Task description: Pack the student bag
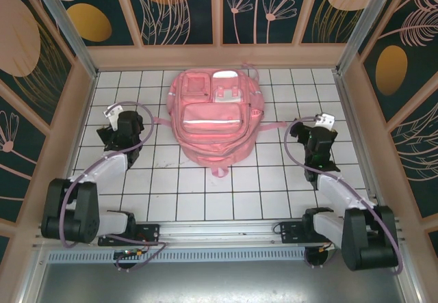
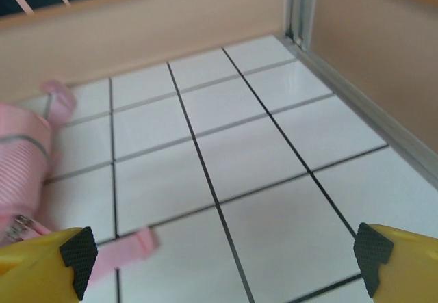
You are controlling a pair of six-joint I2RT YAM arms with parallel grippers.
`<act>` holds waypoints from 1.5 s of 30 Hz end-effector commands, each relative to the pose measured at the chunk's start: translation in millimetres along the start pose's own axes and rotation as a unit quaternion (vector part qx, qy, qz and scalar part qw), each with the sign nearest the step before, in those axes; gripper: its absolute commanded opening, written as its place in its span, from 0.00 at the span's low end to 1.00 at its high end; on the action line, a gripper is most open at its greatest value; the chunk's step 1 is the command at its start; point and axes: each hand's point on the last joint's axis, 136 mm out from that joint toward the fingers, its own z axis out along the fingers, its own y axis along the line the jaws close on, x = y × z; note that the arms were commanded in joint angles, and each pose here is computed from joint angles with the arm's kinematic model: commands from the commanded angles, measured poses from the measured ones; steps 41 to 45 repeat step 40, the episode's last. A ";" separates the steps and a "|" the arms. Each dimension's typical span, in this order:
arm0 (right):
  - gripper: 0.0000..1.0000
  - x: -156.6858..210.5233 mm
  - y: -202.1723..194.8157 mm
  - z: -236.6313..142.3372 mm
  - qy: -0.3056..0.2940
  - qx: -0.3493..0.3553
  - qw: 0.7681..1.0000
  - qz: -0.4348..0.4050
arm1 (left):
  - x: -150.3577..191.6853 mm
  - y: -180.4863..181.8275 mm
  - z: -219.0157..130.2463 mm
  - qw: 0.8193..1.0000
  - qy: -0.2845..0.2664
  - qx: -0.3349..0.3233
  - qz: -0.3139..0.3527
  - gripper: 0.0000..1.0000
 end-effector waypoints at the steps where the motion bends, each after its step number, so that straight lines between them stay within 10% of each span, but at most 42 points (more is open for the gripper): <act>1: 0.99 -23.7 -6.6 8.9 -0.070 0.014 0.997 0.007 | -10.7 -9.0 11.3 0.998 -0.054 0.017 -0.008 0.99; 17: 0.99 7.4 3.9 40.1 -0.072 -0.059 0.996 -0.013 | 5.3 -20.2 -11.8 0.971 -0.157 0.178 -0.010 0.99; 45: 0.99 13.9 9.0 34.6 -0.082 -0.088 0.993 -0.020 | 6.9 -19.7 -11.9 0.970 -0.161 0.183 -0.009 0.98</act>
